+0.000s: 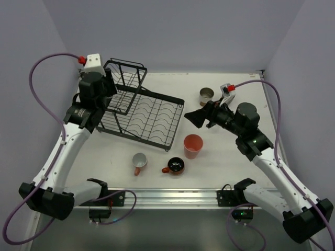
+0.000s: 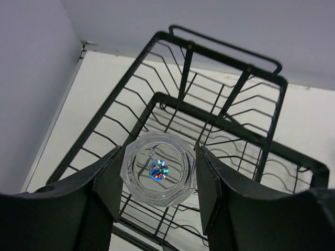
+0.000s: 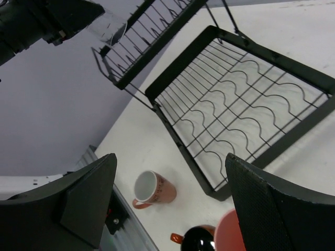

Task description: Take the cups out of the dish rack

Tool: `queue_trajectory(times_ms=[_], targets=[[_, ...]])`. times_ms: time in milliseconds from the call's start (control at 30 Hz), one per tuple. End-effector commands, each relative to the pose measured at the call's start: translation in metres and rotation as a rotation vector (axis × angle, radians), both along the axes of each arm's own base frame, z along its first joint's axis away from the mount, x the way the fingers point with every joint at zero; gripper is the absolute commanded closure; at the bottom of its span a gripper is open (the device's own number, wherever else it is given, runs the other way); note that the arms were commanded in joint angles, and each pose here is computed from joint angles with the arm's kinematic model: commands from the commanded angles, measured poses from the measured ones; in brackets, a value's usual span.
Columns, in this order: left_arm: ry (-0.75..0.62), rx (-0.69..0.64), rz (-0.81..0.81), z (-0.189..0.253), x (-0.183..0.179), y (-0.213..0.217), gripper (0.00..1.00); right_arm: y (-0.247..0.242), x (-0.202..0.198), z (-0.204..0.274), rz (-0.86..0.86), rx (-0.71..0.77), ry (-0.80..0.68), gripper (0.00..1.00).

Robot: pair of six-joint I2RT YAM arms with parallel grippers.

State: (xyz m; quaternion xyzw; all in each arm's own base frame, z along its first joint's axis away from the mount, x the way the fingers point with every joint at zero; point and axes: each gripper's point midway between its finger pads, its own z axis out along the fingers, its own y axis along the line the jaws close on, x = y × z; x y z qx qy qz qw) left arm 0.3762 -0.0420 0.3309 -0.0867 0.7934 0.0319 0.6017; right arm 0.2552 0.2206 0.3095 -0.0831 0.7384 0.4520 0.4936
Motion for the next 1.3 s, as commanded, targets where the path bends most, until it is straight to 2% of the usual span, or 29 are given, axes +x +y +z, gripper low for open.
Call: queue_trajectory(times_ms=[0,133,233,267,300,333,433,467,633,800,1033,1133,1267], targets=[[-0.242,-0.073,0.017,0.082,-0.012,0.008,0.63,0.021,-0.006,0.042,0.073,0.124,-0.076,0.14],[-0.325,-0.165,-0.069,0.107,-0.032,-0.005,0.64,0.031,-0.013,0.060,0.107,0.244,-0.067,0.14],[-0.362,-0.307,-0.243,0.110,-0.047,-0.038,0.64,0.037,-0.022,0.077,0.162,0.347,-0.078,0.16],[-0.372,-0.358,-0.353,0.113,-0.059,-0.056,0.64,0.041,-0.025,0.074,0.183,0.365,-0.067,0.17],[-0.408,-0.447,-0.402,0.121,-0.065,-0.067,0.64,0.043,-0.029,0.087,0.210,0.405,-0.115,0.17],[-0.371,-0.499,-0.456,0.102,-0.066,-0.080,0.64,0.046,-0.034,0.091,0.233,0.427,-0.117,0.18],[-0.411,-0.687,-0.656,0.110,-0.091,-0.112,0.63,0.056,-0.040,0.100,0.265,0.465,-0.139,0.19],[-0.368,-0.724,-0.708,0.095,-0.096,-0.123,0.63,0.060,-0.043,0.102,0.279,0.475,-0.140,0.19],[-0.388,-0.890,-0.874,0.098,-0.122,-0.149,0.63,0.076,-0.040,0.106,0.310,0.492,-0.124,0.20],[-0.371,-0.952,-0.958,0.089,-0.140,-0.173,0.62,0.095,-0.041,0.110,0.341,0.495,-0.109,0.21],[-0.384,-0.968,-0.993,0.091,-0.148,-0.183,0.62,0.099,-0.039,0.104,0.315,0.478,-0.098,0.26],[-0.374,-0.972,-1.005,0.088,-0.148,-0.188,0.62,0.100,-0.041,0.107,0.329,0.493,-0.104,0.36],[-0.356,-0.979,-1.011,0.082,-0.147,-0.194,0.62,0.101,-0.044,0.109,0.351,0.507,-0.104,0.61]])
